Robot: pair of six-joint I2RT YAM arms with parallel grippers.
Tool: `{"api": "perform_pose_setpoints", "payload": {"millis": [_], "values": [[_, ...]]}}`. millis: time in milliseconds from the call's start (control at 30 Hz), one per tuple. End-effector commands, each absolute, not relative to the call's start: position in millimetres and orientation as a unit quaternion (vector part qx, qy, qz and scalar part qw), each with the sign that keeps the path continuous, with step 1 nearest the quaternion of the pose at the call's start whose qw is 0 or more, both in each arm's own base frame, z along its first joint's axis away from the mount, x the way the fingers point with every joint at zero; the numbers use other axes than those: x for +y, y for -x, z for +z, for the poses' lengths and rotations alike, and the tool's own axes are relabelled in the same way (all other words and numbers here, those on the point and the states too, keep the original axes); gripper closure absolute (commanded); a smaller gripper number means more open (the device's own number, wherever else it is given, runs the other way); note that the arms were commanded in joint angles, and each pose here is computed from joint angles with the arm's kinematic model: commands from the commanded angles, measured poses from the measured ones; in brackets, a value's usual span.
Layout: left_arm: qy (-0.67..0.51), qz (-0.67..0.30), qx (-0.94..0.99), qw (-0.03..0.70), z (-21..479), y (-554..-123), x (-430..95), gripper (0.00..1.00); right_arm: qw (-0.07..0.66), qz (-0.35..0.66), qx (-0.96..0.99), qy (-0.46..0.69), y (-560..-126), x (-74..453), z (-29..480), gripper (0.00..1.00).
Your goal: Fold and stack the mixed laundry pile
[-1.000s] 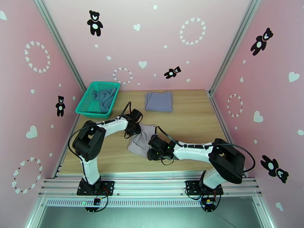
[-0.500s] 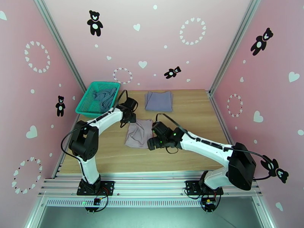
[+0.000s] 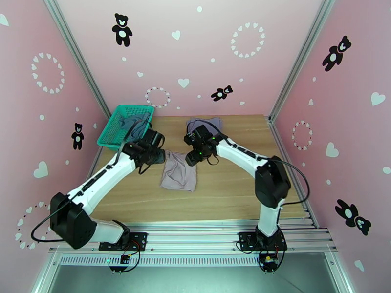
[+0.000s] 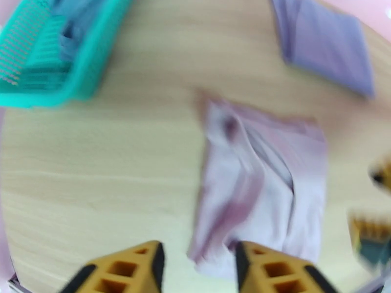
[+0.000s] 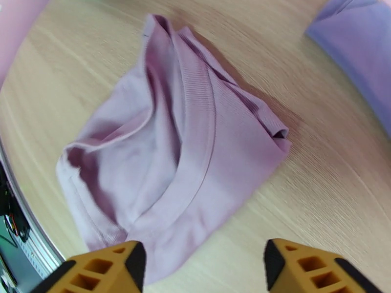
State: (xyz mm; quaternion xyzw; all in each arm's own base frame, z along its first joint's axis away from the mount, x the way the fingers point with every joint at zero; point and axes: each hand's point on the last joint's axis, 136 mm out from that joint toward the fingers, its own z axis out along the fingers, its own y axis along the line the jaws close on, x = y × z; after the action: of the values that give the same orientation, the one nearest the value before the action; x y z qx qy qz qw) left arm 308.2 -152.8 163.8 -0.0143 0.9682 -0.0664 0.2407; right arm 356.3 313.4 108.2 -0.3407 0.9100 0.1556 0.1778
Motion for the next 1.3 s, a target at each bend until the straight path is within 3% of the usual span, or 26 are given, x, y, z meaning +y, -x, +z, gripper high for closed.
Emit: {"api": "perform_pose_setpoints", "payload": {"millis": [0, 67, 133, 200, 300, 367, 567, 1033, 1267], "values": [[-0.008, -0.111, 0.977, 0.181, 123, -289, -190, 0.76, 0.139, 0.165, 0.907, 0.362, -354, 320, 90, 0.54], [-0.015, -0.109, 0.978, 0.177, 110, -292, -204, 0.80, 0.131, 0.168, 0.913, 0.347, -355, 322, 82, 0.75], [-0.017, -0.090, 0.980, 0.178, 103, -298, -210, 0.81, 0.129, 0.177, 0.916, 0.336, -353, 323, 77, 0.80], [-0.014, -0.040, 0.982, 0.182, 94, -307, -204, 0.73, 0.126, 0.185, 0.919, 0.326, -350, 323, 72, 0.83], [-0.005, 0.027, 0.981, 0.192, 88, -316, -190, 0.52, 0.118, 0.194, 0.921, 0.317, -345, 324, 65, 0.86], [-0.007, 0.043, 0.980, 0.192, 82, -319, -187, 0.45, 0.114, 0.194, 0.923, 0.313, -344, 323, 58, 0.88], [-0.007, 0.041, 0.984, 0.174, 59, -318, -192, 0.47, 0.101, 0.188, 0.928, 0.306, -346, 324, 40, 0.93], [0.036, 0.217, 0.958, 0.183, 46, -314, -116, 0.47, 0.087, 0.189, 0.930, 0.301, -343, 323, 28, 0.95], [0.088, 0.210, 0.960, 0.162, 34, -304, -86, 0.47, 0.083, 0.187, 0.932, 0.298, -341, 321, 23, 0.96]]}}
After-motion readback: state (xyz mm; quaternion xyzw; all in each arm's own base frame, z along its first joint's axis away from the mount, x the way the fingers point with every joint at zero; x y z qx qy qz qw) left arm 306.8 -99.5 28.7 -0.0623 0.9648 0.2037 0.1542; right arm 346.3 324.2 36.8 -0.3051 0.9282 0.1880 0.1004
